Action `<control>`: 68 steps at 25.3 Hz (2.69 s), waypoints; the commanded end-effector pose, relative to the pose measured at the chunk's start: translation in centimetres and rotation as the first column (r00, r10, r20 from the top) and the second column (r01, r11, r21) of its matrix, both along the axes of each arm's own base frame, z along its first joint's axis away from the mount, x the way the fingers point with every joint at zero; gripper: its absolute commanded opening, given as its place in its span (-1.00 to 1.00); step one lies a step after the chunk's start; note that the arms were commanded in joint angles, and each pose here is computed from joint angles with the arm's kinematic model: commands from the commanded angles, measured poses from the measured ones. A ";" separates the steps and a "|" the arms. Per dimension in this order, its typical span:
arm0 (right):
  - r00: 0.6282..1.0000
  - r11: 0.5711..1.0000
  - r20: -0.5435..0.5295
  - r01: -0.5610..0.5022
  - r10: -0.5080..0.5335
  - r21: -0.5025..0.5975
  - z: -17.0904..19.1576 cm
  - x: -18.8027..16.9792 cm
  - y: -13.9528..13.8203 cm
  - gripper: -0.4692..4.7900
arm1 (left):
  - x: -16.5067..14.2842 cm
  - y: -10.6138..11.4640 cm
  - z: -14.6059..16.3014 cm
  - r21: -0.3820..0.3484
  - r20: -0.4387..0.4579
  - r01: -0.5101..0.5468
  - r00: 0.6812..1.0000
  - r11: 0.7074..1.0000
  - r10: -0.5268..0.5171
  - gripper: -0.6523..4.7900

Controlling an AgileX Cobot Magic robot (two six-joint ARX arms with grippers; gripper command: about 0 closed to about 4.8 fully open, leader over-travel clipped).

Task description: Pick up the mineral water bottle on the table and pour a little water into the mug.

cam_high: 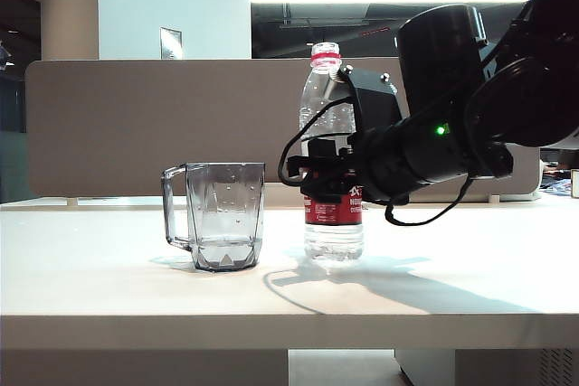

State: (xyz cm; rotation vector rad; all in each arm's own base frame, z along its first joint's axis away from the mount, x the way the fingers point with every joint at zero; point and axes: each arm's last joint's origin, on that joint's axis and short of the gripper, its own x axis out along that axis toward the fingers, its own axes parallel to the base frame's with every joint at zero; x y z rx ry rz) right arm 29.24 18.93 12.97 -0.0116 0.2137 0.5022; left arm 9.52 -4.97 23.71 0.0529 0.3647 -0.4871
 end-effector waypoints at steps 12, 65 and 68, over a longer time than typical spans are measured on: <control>1.000 1.000 0.001 -0.014 0.014 0.005 -1.2 -1.4 -0.4 0.67 | 0.0 0.0 0.2 -0.002 0.012 0.001 1.000 1.000 -0.001 -0.78; 0.986 0.996 -0.163 0.027 -0.041 -0.088 -0.6 -17.4 -12.5 -0.84 | 0.0 0.0 0.2 -0.003 0.013 0.001 1.000 1.000 -0.001 -0.78; 0.977 0.992 -0.193 0.070 -0.089 -0.105 -0.7 -17.6 -13.3 -0.84 | 0.0 0.0 0.2 -0.003 0.013 0.001 1.000 1.000 -0.001 -0.78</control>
